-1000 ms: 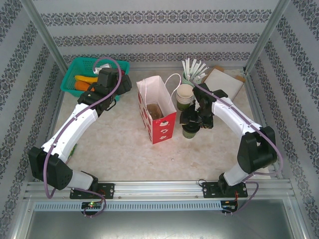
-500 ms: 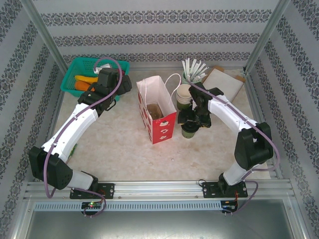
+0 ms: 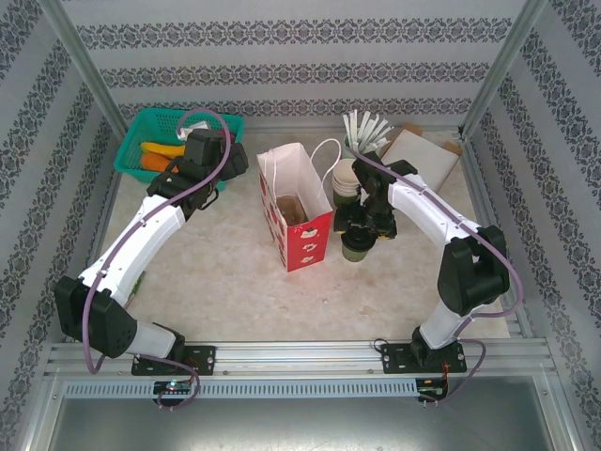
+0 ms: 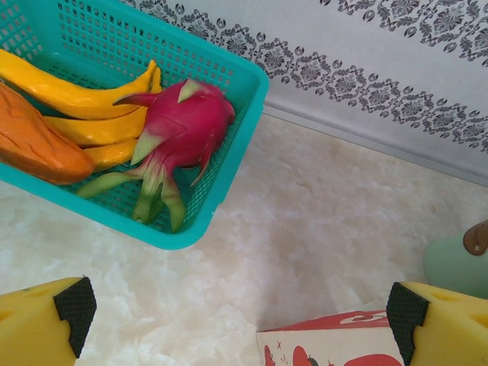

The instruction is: Pack the takeout coffee

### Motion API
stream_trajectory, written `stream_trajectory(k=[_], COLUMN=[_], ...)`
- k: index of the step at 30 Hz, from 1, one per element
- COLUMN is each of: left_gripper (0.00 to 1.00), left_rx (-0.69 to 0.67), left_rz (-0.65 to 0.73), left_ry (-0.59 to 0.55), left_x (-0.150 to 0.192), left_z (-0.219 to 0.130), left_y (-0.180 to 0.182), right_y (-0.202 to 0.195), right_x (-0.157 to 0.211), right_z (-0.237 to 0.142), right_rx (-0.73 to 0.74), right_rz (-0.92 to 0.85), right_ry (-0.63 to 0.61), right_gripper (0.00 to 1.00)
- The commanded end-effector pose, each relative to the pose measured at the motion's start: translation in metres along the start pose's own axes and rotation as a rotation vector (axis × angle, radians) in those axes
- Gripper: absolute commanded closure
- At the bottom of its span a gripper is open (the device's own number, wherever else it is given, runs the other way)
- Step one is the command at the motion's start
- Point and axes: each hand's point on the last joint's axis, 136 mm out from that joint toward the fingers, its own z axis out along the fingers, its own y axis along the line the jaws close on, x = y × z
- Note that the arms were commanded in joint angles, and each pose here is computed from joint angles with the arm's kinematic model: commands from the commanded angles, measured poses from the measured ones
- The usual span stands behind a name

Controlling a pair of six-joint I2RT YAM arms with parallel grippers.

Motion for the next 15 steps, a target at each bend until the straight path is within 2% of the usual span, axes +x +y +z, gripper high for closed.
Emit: stream_trajectory(k=[1, 15], left_gripper=[0.0, 0.0], left_rx=[-0.041, -0.048], left_rz=[0.039, 0.056], left_ry=[0.011, 0.015], left_x=[0.006, 0.006], left_z=[0.001, 0.005], left_y=[0.008, 0.007], right_y=[0.011, 0.007], right_x=[0.005, 0.012], right_z=[-0.005, 0.01], right_rx=[-0.04, -0.016], right_rz=[0.016, 0.012], right_ry=[0.023, 0.077], right_gripper=[0.02, 0.02])
